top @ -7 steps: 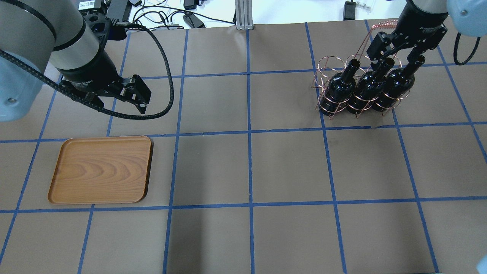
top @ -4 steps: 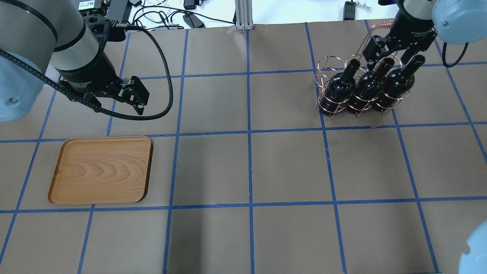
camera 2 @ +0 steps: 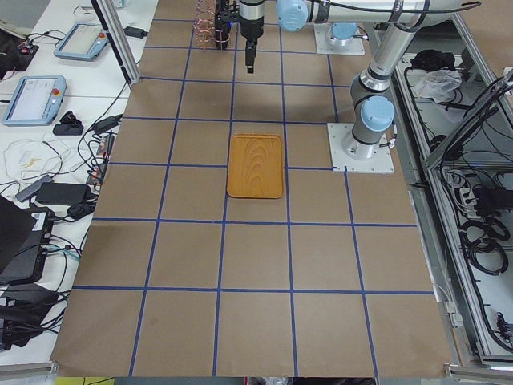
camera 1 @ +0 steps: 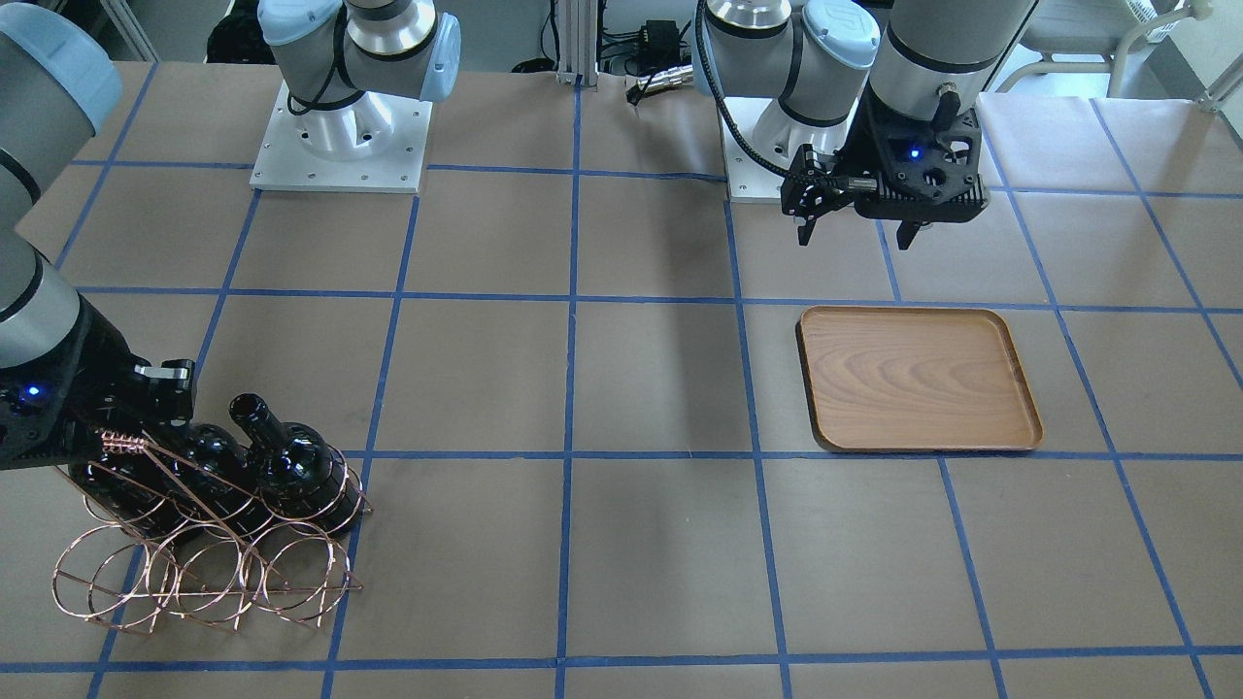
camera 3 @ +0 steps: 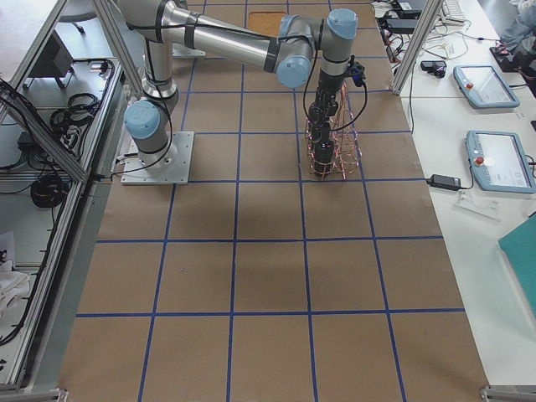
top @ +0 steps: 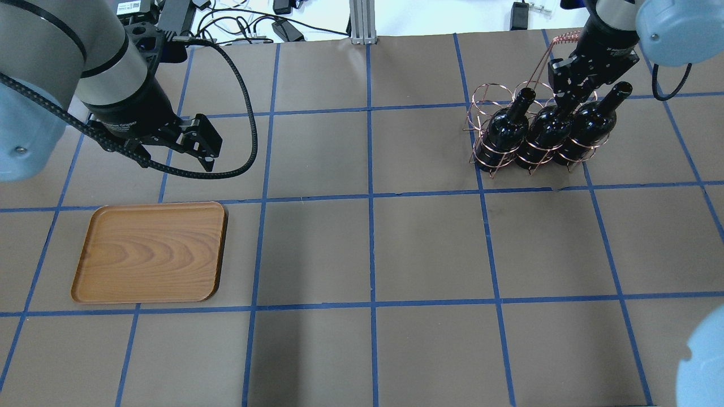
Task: Take wine from basket and place on tray
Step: 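Grasp the neck of the front dark wine bottle with the right gripper and lift, then carry the bottle toward the tray and stand it upright on the table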
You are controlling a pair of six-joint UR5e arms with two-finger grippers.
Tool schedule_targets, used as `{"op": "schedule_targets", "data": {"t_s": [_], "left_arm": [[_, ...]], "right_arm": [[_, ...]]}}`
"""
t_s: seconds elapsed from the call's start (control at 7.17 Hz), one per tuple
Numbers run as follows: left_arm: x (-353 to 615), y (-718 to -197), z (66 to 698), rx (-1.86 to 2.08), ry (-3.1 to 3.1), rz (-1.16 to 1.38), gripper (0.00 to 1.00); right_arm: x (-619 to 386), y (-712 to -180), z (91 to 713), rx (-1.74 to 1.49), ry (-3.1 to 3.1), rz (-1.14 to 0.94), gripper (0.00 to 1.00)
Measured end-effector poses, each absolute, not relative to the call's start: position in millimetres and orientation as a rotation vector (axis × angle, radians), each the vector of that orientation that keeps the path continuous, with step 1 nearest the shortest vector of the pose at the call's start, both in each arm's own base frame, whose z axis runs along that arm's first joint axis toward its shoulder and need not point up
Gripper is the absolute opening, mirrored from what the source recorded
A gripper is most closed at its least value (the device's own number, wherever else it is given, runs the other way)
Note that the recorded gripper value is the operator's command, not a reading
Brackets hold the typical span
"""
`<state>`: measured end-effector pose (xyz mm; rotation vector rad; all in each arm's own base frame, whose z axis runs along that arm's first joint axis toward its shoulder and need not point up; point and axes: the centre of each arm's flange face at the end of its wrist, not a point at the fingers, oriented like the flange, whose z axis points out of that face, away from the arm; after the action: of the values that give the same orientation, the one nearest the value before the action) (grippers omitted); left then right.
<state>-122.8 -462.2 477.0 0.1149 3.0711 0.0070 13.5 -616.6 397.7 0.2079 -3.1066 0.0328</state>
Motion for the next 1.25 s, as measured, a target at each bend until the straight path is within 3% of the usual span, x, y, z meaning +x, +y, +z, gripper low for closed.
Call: {"op": "schedule_targets", "data": {"t_s": [0.42,0.98,1.25], "left_arm": [[-123,-462,477,0.116,3.069,0.008,1.0],[-123,-462,477,0.116,3.069,0.005,1.0],[-123,-463,478,0.116,3.07,0.002,1.0]], "right_arm": [[15,-618,410,0.195,-3.104,0.053,0.34],[27,-578,538,0.196,-3.085,0.114,0.31],[35,-557,529,0.185,-3.112,0.005,0.29]]}}
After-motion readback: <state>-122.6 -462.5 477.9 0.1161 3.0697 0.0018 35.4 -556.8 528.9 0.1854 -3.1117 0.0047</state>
